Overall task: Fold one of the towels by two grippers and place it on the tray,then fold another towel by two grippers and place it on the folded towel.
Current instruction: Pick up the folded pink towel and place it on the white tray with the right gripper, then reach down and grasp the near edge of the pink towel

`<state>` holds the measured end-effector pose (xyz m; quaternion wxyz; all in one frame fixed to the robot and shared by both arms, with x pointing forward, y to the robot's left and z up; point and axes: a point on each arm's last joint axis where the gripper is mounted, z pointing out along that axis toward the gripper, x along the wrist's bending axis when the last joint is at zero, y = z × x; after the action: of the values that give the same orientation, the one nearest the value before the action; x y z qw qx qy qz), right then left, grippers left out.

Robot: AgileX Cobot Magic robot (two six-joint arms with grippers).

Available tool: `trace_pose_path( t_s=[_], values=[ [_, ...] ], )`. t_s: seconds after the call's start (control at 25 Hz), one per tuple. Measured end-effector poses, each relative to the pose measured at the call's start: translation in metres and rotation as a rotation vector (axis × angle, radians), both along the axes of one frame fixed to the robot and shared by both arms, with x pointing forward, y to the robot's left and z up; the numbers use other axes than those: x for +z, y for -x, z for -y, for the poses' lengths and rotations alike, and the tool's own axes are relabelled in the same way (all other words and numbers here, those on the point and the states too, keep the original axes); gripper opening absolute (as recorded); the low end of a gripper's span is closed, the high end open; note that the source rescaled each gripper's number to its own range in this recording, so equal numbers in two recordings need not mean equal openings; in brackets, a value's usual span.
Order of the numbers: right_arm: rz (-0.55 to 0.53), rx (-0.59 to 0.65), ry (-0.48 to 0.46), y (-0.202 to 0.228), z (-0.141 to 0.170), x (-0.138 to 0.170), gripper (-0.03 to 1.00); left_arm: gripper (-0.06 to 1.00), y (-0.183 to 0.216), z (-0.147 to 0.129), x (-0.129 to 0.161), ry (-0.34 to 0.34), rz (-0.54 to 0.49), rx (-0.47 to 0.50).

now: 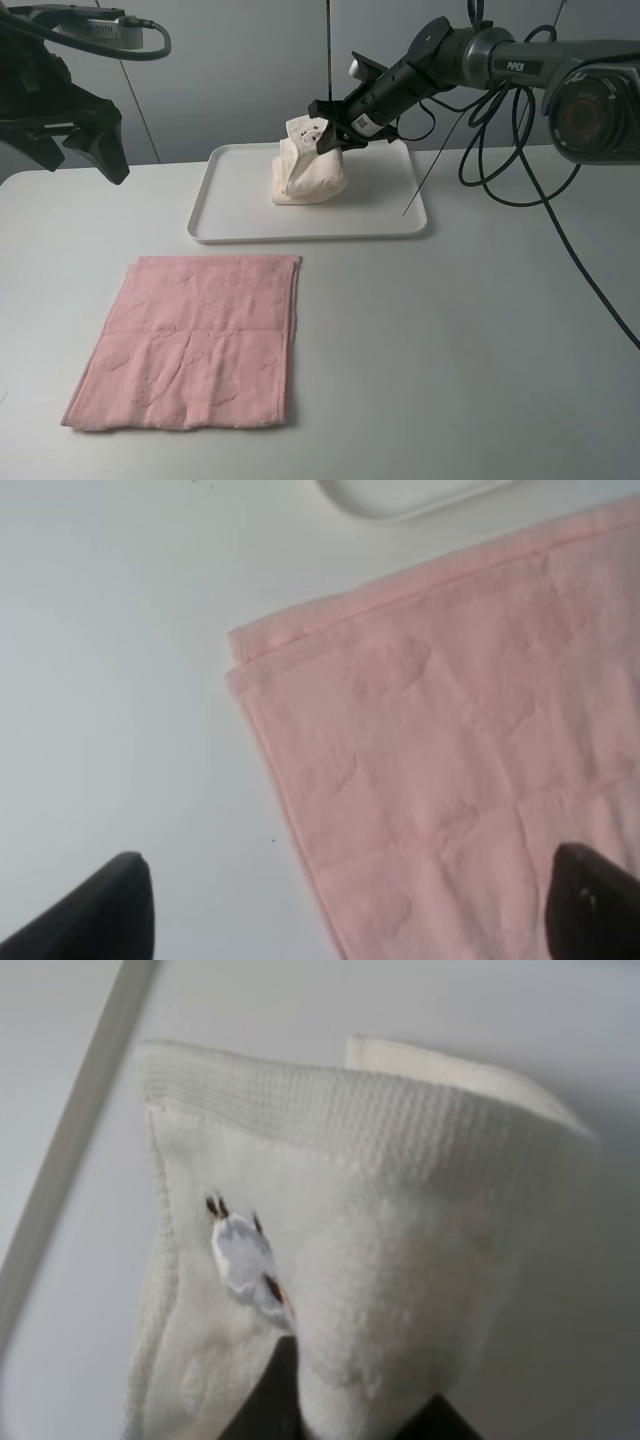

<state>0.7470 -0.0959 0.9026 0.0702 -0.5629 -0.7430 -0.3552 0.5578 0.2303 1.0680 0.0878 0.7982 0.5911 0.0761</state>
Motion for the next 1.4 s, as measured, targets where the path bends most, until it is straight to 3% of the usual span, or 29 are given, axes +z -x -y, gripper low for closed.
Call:
trace_pose_path(
  t_s=[0.4, 0.48, 0.56, 0.64, 0.68, 0.72, 0.84, 0.96, 1.16, 1.4],
  values=[
    [-0.009, -0.042, 0.090, -0.002, 0.007, -0.006, 0.11, 1.00, 0.000, 0.000, 0.000, 0.000, 0.002, -0.002],
    [-0.012, -0.047, 0.086, -0.002, 0.007, -0.008, 0.16, 1.00, 0.000, 0.000, 0.000, 0.000, 0.004, -0.002],
    [-0.022, -0.055, 0.081, -0.002, 0.007, -0.013, 0.41, 1.00, 0.000, 0.000, 0.000, 0.000, 0.004, -0.002],
    [-0.038, -0.058, 0.074, -0.002, 0.006, -0.018, 0.81, 1.00, 0.000, 0.000, 0.000, 0.000, 0.004, -0.002],
    [-0.049, -0.055, 0.074, -0.001, 0.006, -0.020, 0.92, 1.00, 0.000, 0.000, 0.000, 0.000, 0.004, -0.004],
    [-0.060, -0.049, 0.076, 0.000, 0.006, -0.022, 0.96, 1.00, 0.000, 0.000, 0.000, -0.001, 0.004, -0.006],
    [-0.082, -0.012, 0.100, 0.004, 0.007, -0.019, 1.00, 1.00, 0.000, 0.000, 0.000, -0.003, 0.005, -0.018],
    [-0.053, 0.037, 0.145, 0.007, 0.010, 0.002, 1.00, 1.00, 0.000, 0.000, 0.000, -0.006, -0.004, -0.023],
    [0.072, 0.107, 0.229, 0.020, 0.019, 0.078, 1.00, 1.00, 0.003, -0.001, -0.001, -0.021, -0.031, -0.063],
    [0.176, 0.213, 0.348, 0.052, 0.036, 0.163, 1.00, 1.00, 0.003, -0.006, -0.001, -0.099, -0.032, -0.168]
  ],
)
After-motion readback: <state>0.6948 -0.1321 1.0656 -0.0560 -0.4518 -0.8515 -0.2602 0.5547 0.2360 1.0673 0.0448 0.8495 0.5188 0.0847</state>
